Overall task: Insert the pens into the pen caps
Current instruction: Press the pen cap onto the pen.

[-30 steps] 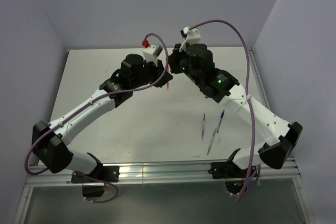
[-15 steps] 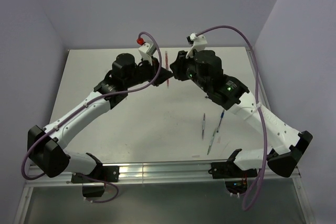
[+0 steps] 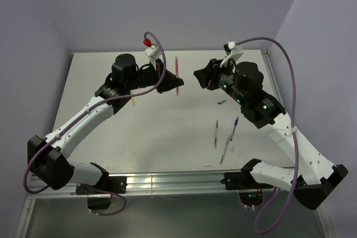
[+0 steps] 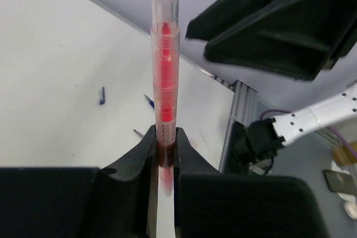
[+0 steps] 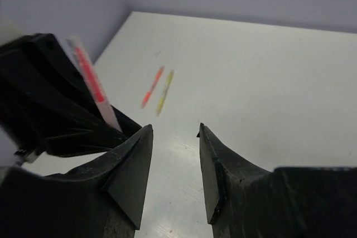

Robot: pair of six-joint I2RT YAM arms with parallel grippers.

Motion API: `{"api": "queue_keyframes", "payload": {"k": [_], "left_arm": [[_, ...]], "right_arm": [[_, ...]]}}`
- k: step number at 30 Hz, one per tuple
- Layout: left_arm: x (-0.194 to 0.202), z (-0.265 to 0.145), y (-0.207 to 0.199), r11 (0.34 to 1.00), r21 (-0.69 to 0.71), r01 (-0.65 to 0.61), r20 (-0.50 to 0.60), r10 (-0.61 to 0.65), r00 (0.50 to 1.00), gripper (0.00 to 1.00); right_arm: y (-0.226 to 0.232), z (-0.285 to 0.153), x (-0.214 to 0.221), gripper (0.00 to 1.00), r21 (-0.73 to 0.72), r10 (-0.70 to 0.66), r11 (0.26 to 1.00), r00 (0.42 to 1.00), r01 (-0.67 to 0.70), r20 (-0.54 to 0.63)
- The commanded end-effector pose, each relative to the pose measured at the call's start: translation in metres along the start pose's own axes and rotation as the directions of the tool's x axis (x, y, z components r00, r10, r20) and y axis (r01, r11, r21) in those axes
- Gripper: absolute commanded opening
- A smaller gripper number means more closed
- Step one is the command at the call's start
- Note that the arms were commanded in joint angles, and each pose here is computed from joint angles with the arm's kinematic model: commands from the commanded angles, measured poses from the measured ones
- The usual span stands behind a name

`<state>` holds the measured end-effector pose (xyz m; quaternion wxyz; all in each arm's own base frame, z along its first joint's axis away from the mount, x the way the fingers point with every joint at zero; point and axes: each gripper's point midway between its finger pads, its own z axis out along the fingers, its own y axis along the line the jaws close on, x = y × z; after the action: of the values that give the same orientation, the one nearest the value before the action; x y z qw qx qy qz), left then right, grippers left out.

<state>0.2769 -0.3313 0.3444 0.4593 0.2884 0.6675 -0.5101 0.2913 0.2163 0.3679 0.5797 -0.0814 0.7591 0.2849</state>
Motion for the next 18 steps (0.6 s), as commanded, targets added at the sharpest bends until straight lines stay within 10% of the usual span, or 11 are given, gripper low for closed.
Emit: {"api": "queue_keyframes", "payload": {"k": [1,18], "left_arm": [[0.001,-0.009,-0.025,0.984,0.176,0.006,-0.027,-0.002,1.0,0.0],[0.032,0.001,-0.043,0.924,0.351,0.149,-0.153,-0.101,0.983,0.0]], "right_arm": [[0.031,-0.02,-0.04,0.47,-0.214,0.028,0.977,0.991,0.001,0.132],[0.058,-0.02,-0.033,0.48,-0.429,0.039,0.903,0.994,0.008,0.099]]}}
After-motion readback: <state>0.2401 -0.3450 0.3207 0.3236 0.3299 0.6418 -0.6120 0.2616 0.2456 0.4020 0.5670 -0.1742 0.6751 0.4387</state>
